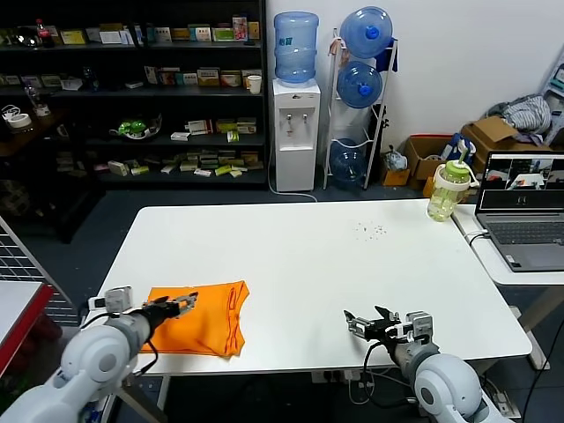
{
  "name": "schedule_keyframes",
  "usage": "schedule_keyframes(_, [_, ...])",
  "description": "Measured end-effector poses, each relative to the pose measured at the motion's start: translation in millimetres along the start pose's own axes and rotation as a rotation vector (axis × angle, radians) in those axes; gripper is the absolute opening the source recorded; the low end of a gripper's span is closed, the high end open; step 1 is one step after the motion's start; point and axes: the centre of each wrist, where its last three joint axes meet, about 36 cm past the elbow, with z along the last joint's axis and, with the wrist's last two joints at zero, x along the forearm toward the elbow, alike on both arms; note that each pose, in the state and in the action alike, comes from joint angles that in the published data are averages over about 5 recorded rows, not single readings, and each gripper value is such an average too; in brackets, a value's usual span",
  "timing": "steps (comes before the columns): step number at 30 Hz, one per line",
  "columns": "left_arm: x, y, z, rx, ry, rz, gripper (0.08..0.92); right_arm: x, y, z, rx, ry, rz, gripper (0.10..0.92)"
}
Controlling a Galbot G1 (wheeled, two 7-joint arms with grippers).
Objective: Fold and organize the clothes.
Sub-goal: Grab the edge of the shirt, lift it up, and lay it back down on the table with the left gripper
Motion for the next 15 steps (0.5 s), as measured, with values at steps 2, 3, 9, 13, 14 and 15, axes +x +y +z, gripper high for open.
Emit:
schedule_keyframes(2, [-4,25,-4,-0.016,0.016,-0.007,0.816,0,0,0,-0.001,0.0,0.0,0.823])
schedule_keyframes(3, [-6,37,-5,-0.024,0.026,-0.008,0.82,0,0,1,-0.002,0.0,0.0,0.823])
schedule_keyframes(9, [-13,91,-13,-0.052,0.083,0.023,0.823,2,-2,1,-0.004,0.0,0.006,0.823])
schedule_keyframes(13, [-16,108,-14,-0.061,0.109,0.051,0.823,3,-5,2,-0.005,0.001,0.011,0.823])
schedule_keyframes(14, [-17,111,-14,-0.063,0.115,0.056,0.823,4,-5,2,-0.005,0.001,0.013,0.823])
schedule_keyframes(15, [-18,114,-13,-0.064,0.12,0.061,0.823,4,-6,2,-0.006,0.001,0.014,0.823])
